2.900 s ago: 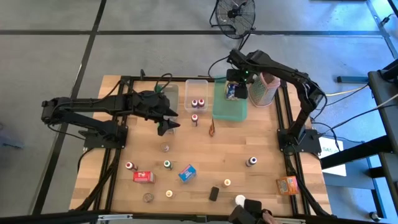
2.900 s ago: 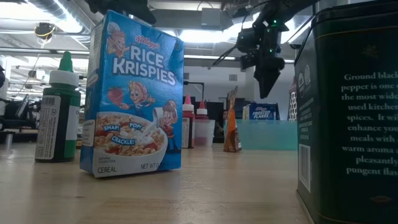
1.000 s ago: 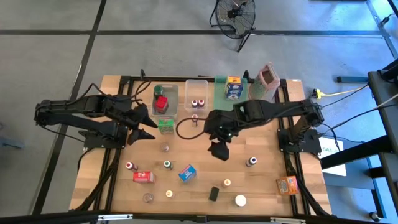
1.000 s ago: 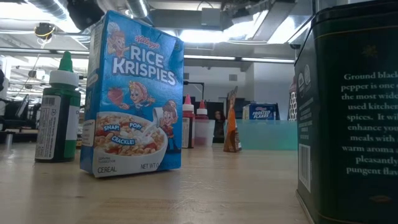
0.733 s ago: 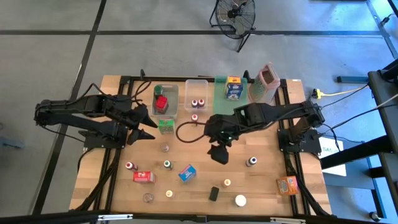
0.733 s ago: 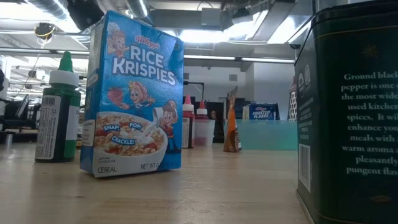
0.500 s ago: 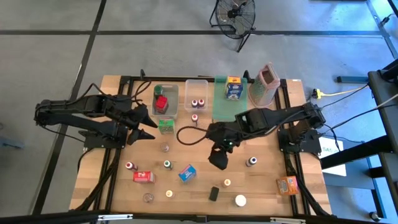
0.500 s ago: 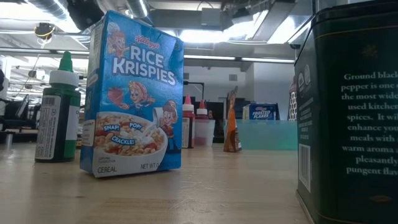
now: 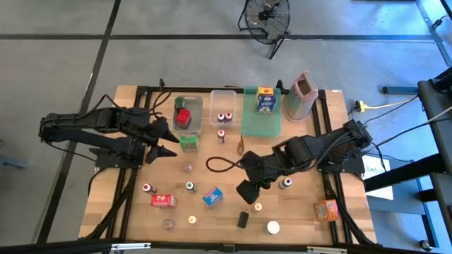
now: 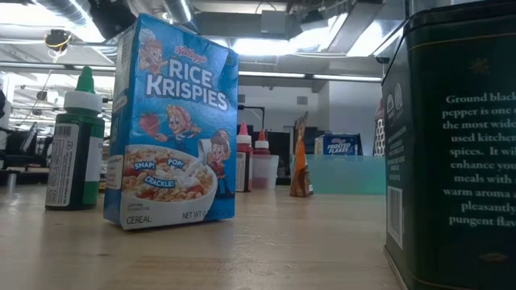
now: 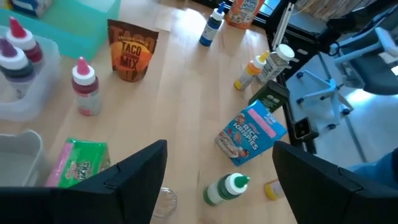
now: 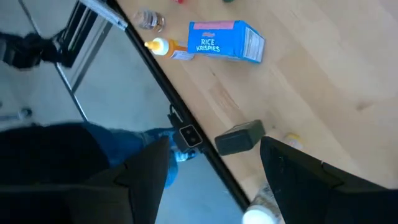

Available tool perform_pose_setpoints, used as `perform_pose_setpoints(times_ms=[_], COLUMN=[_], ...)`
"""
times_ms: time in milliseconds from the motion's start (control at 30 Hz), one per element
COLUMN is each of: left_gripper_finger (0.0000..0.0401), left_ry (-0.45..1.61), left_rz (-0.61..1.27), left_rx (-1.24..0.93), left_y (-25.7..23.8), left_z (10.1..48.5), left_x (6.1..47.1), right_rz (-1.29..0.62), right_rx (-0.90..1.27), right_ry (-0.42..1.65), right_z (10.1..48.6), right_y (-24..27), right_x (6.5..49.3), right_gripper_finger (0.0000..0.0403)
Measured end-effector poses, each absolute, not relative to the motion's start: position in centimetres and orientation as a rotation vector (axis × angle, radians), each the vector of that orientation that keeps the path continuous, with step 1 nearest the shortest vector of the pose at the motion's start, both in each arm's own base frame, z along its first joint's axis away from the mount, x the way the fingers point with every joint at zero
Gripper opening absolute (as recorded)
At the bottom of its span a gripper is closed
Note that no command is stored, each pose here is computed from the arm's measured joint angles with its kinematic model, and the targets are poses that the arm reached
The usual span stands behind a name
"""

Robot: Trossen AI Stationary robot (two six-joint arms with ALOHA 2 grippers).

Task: Pick & Place Kitchen Items
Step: Put the white seasoning bottle into the gray bin

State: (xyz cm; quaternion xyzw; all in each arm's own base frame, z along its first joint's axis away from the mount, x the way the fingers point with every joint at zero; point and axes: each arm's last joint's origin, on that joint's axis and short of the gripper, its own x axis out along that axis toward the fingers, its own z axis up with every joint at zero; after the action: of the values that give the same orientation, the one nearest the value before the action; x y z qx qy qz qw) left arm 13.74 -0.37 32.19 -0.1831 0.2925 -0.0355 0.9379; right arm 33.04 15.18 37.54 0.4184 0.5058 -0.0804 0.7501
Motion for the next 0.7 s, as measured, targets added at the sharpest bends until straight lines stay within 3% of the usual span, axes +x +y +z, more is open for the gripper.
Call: perform_pose_setpoints(times_ms=[333,700], left_gripper_finger=[0.0287,0.0287], left_ry=[0.547,0.46], left_rz=[0.033,0.036], left_rx=[-0.346,-0.436], left_y=[0.0,0.0], left_z=[32.4,32.9], left_x=[14.0,16.0], right_rz=[-0.243,-0.148], right_rx=[0.979,0.85], right_ry=[1.083,0.846], right_z=[37.5,34.6], right_y=[20.4,29.1], right_x=[30.2,29.1], right_gripper_finger=[0.0254,0.0254])
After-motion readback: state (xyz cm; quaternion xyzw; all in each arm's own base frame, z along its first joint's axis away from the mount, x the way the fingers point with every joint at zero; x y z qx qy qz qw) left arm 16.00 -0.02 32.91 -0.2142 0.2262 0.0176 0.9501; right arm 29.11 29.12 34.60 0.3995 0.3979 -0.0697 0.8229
